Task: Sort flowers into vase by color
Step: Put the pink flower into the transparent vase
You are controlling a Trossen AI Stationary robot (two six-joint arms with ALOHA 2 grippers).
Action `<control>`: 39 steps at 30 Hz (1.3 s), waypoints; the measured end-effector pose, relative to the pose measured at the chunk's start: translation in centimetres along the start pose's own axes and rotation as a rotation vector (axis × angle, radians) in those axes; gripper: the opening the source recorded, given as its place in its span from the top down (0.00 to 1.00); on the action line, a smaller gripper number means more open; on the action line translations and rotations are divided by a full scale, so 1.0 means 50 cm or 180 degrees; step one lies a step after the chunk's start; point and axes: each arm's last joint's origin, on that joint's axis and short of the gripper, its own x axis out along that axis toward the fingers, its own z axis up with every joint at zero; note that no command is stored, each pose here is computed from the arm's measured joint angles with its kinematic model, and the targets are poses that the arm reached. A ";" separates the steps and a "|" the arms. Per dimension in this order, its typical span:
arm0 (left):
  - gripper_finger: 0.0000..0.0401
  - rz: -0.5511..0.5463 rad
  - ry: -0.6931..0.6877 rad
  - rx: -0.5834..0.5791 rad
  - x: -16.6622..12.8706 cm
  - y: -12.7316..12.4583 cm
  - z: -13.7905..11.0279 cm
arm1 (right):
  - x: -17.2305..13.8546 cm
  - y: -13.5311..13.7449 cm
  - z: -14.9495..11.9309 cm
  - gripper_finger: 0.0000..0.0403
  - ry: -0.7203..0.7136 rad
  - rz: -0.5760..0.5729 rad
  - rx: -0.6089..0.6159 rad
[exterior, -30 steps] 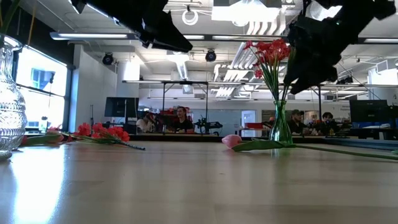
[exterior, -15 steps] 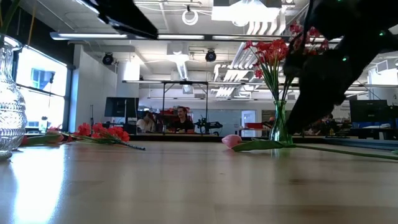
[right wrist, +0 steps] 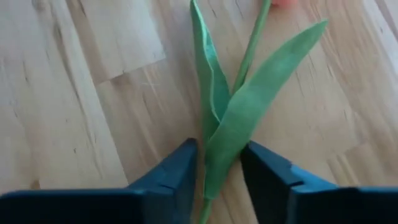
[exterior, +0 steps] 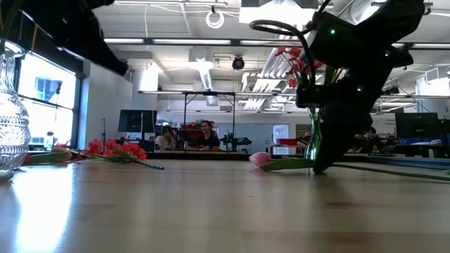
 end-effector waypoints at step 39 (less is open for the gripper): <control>0.62 -0.1122 -0.2558 0.0686 0.086 0.004 0.073 | -0.145 0.165 0.280 0.98 -0.4689 0.0903 -0.1270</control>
